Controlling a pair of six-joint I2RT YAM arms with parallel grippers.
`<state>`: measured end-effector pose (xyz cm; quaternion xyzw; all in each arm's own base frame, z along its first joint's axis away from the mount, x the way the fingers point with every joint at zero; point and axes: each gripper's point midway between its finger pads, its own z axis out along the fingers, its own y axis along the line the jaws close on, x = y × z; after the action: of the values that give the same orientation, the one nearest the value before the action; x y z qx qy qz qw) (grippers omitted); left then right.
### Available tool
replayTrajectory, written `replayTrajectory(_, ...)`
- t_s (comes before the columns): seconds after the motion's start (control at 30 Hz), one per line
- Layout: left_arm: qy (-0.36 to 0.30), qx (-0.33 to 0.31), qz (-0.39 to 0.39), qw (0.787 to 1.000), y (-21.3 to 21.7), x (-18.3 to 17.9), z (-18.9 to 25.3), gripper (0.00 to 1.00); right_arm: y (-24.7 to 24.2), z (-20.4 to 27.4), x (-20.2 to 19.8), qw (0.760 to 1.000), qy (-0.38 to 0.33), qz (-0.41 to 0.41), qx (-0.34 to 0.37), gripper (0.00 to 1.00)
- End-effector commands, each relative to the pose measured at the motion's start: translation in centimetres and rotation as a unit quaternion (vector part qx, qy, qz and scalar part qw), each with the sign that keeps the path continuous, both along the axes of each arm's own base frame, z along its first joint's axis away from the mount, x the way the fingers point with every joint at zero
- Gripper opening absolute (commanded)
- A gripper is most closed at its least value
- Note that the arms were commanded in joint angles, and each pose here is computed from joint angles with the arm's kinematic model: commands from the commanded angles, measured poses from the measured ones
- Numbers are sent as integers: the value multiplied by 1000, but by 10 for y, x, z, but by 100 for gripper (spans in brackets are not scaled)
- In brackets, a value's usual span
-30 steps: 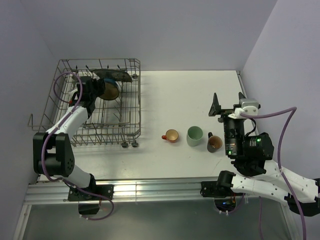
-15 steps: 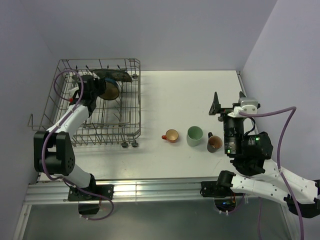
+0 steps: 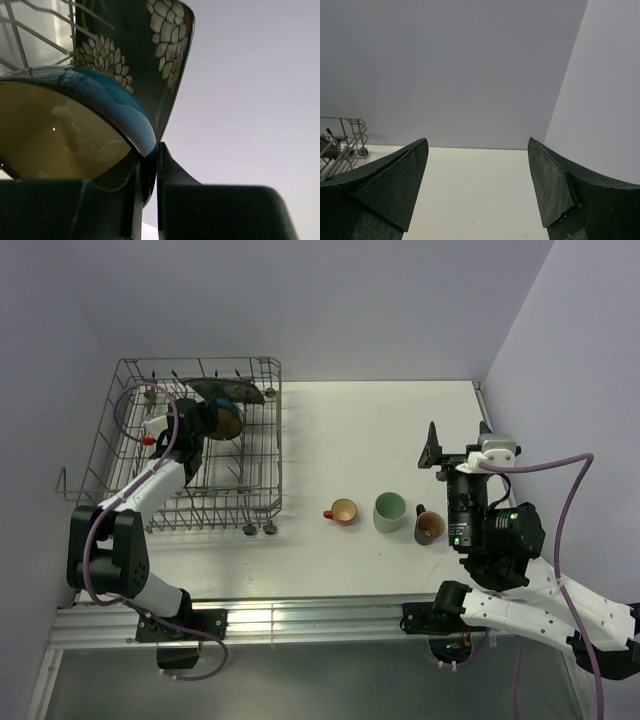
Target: Load the mixed dishes into the dish rack
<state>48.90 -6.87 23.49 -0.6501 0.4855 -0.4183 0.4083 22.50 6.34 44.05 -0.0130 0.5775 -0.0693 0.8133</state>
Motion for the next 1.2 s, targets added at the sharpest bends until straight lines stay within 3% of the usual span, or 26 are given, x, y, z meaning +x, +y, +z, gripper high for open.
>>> replayTrajectory(0.0,33,5,-15,999,-9,-22,-31,0,-5,13,-3,1000,-12,4,19,88)
replayTrajectory(0.2,23,-60,3,998,-1,-43,-59,0,-3,16,-1,1000,-14,7,18,88)
replayTrajectory(0.4,42,-77,-2,996,-2,-51,-72,1,-1,18,0,1000,-13,11,15,88)
replayTrajectory(0.53,78,-79,-7,994,-3,-55,-80,26,1,17,0,1000,-13,16,18,87)
replayTrajectory(0.7,97,-84,-14,992,-6,-58,-85,37,0,17,0,1000,-13,16,19,87)
replayTrajectory(0.8,107,-75,-13,991,-5,-57,-85,51,0,17,0,1000,-12,15,18,87)
replayTrajectory(0.87,114,-72,-17,991,-5,-54,-82,71,-1,16,0,1000,-11,14,19,87)
replayTrajectory(0.9,124,-70,-18,990,-5,-55,-85,94,-1,16,0,1000,-11,15,20,88)
replayTrajectory(0.93,123,-69,-20,990,-5,-53,-81,99,0,15,0,1000,-10,16,19,87)
replayTrajectory(1.17,123,-62,-23,990,-3,-54,-78,99,2,14,1,1000,-11,20,16,87)
